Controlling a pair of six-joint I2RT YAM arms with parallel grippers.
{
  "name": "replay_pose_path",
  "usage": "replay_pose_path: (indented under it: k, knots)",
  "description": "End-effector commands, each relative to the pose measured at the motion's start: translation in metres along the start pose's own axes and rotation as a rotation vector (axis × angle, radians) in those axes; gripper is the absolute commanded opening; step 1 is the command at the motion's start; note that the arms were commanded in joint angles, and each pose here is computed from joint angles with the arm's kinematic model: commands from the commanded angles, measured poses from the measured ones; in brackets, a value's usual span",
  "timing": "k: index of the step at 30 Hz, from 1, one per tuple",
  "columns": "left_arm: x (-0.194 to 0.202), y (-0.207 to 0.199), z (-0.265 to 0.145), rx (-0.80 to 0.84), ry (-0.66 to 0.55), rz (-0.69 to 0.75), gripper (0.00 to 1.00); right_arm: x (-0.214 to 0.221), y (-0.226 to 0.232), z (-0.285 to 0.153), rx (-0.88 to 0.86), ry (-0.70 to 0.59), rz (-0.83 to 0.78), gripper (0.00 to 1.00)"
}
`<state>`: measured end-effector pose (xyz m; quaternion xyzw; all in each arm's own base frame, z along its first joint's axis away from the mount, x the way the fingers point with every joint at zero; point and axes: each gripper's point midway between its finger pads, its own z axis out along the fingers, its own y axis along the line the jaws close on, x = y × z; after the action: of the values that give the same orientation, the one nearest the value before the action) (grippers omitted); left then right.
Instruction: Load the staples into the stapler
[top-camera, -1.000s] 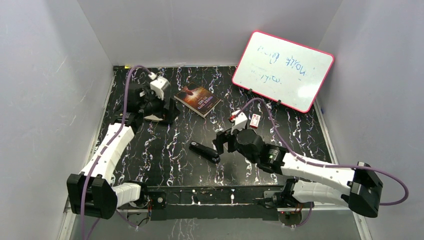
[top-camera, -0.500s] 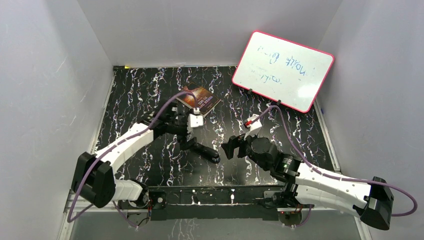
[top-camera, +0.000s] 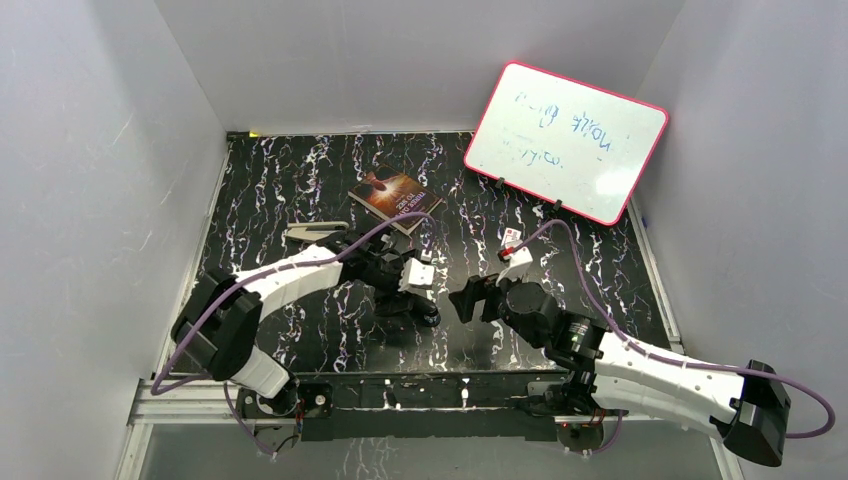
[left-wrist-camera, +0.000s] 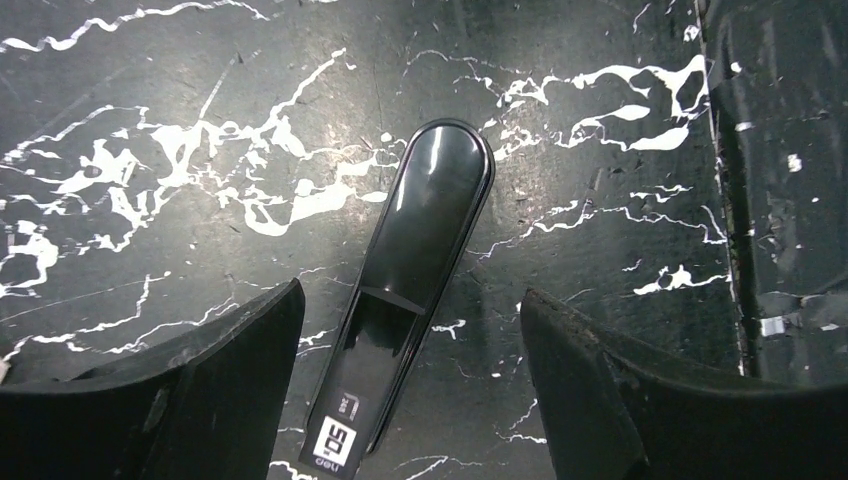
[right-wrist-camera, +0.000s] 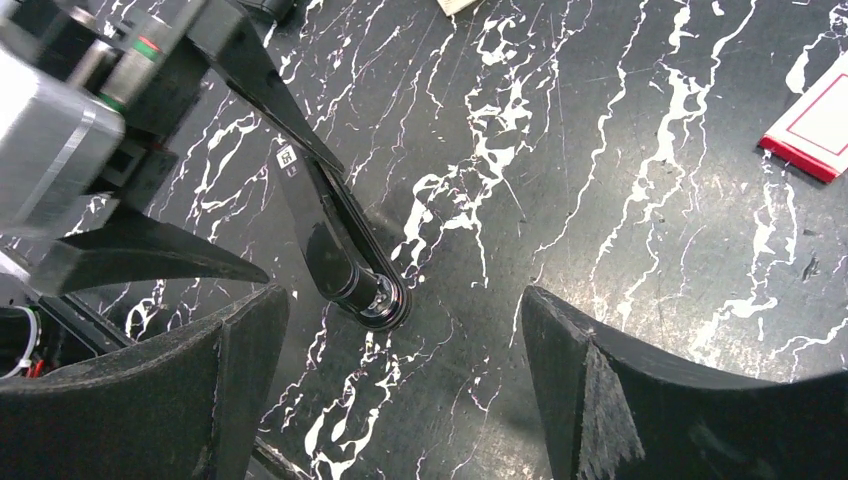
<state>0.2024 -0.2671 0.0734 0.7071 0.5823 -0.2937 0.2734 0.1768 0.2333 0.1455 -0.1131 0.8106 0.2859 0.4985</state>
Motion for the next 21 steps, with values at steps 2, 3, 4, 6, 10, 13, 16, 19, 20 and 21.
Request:
replay_pose_path:
  k: [2,3,4,6,10,13,16,19,20,21]
  knots:
    - [-0.011,0.007,0.012,0.031,-0.036,0.069,0.75,-0.006,0.002,0.000,-0.007,-0.035,0.056,0.94]
    - [-0.013,0.007,0.014,0.037,-0.041,0.074,0.75,-0.004,0.001,0.000,-0.003,-0.033,0.057,0.94]
    - [-0.016,0.006,0.016,0.044,-0.046,0.081,0.73,-0.003,0.000,0.000,-0.001,-0.032,0.060,0.94]
    - [-0.016,0.006,0.021,0.054,-0.042,0.088,0.71,-0.001,-0.001,0.000,0.004,-0.030,0.064,0.94]
    - [-0.013,0.004,0.031,0.070,-0.009,0.100,0.58,-0.001,-0.003,0.000,0.010,-0.033,0.071,0.94]
    - [-0.012,0.002,0.036,0.071,0.019,0.113,0.50,0.001,-0.006,0.000,0.025,-0.031,0.082,0.94]
    - [-0.010,0.000,0.040,0.073,0.039,0.118,0.44,0.003,-0.012,0.000,0.054,-0.032,0.106,0.93]
    - [-0.011,-0.001,0.041,0.076,0.041,0.109,0.38,0.003,-0.016,-0.001,0.075,-0.042,0.129,0.93]
    - [-0.011,-0.001,0.041,0.074,0.041,0.103,0.36,0.002,-0.017,-0.001,0.081,-0.046,0.137,0.93]
    - [-0.011,0.000,0.040,0.072,0.041,0.094,0.34,0.002,-0.017,-0.001,0.085,-0.048,0.143,0.93]
